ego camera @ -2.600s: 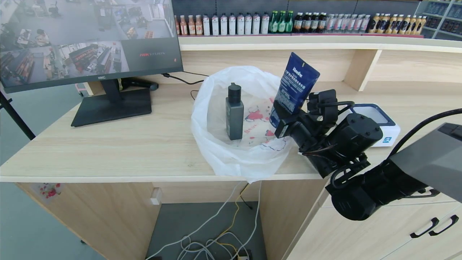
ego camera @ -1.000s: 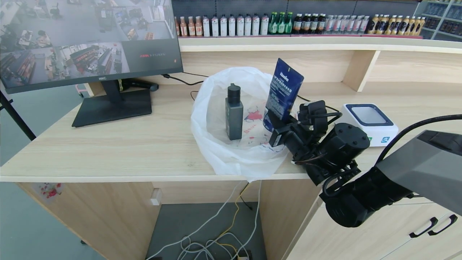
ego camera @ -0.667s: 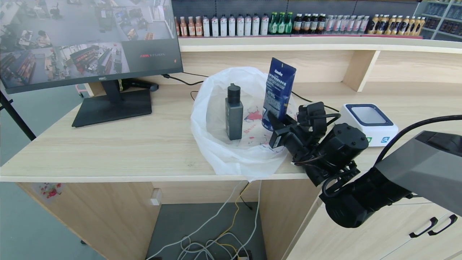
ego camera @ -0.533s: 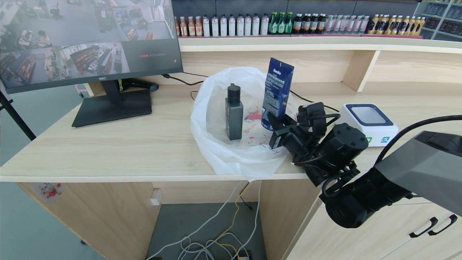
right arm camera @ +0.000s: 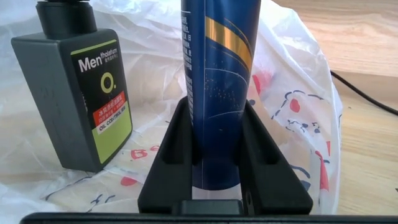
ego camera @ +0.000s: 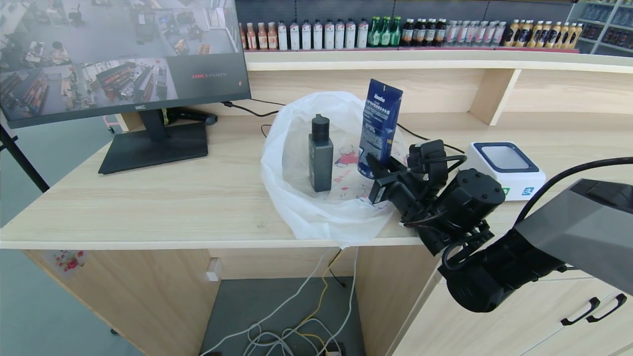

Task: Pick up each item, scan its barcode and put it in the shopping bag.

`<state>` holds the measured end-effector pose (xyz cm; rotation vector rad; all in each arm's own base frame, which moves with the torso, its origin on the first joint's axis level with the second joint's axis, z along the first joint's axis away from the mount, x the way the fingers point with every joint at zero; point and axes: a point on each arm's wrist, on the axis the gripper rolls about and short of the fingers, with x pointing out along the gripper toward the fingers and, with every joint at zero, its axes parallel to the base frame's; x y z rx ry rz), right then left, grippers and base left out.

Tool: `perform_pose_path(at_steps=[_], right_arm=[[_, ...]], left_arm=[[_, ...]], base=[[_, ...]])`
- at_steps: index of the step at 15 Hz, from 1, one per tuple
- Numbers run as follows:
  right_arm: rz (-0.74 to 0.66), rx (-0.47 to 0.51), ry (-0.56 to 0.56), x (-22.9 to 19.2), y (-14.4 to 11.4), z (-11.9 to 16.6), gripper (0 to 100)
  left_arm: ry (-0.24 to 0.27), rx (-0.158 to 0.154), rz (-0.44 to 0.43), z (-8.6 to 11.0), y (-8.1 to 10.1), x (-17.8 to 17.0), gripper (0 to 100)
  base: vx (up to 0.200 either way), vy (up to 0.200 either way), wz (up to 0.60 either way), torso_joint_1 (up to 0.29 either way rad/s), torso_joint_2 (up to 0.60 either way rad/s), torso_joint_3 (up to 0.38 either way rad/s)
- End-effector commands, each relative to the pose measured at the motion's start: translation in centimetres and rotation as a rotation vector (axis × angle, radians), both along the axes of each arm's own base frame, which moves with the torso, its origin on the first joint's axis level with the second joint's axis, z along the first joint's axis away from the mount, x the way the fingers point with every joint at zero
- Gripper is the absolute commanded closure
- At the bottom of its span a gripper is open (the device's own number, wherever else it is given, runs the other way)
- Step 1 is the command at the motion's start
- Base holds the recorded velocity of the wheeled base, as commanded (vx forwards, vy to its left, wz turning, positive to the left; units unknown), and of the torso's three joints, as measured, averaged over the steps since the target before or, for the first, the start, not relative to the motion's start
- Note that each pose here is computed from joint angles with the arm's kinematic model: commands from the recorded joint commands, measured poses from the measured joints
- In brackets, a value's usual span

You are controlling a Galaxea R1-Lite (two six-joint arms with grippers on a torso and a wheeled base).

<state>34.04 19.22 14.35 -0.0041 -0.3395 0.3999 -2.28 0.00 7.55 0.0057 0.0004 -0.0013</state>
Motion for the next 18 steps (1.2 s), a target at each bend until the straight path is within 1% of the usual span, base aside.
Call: perform_pose_path(at_steps=[1, 6, 7, 9, 11, 13, 17, 18], right_arm=[[-0.003, 0.014, -0.014, 0.0, -0.2, 0.5, 100], [-0.025, 0.034, -0.033, -0.2, -0.7, 1.6, 100], [-0.06, 0.058, -0.025, -0.4, -0.9, 1.7, 0], [-0.056, 0.083, -0.028, -0.6, -0.8, 2.2, 0], [-0.026, 0.091, -0.038, -1.5, 0.0, 2.8, 0], [-0.015, 0.068, -0.017, -2.9, 0.0, 2.7, 0], [-0.019, 0.062, -0.009, -7.0, -2.8, 4.4, 0], [-0.028, 0.065, -0.016, -9.3, -4.5, 5.3, 0]], left_arm=[[0.0, 0.0, 0.0, 0.0, 0.0, 0.0, 0], [0.0, 0.0, 0.0, 0.0, 0.0, 0.0, 0], [0.0, 0.0, 0.0, 0.0, 0.0, 0.0, 0], [0.0, 0.0, 0.0, 0.0, 0.0, 0.0, 0], [0.0, 0.0, 0.0, 0.0, 0.0, 0.0, 0], [0.0, 0.0, 0.0, 0.0, 0.0, 0.0, 0], [0.0, 0.0, 0.0, 0.0, 0.0, 0.0, 0], [0.0, 0.0, 0.0, 0.0, 0.0, 0.0, 0]], base=[[0.0, 0.0, 0.0, 0.0, 0.0, 0.0], [0.0, 0.0, 0.0, 0.0, 0.0, 0.0], [0.0, 0.0, 0.0, 0.0, 0.0, 0.0], [0.0, 0.0, 0.0, 0.0, 0.0, 0.0], [0.0, 0.0, 0.0, 0.0, 0.0, 0.0], [0.0, 0.0, 0.0, 0.0, 0.0, 0.0], [0.0, 0.0, 0.0, 0.0, 0.0, 0.0], [0.0, 0.0, 0.0, 0.0, 0.0, 0.0]])
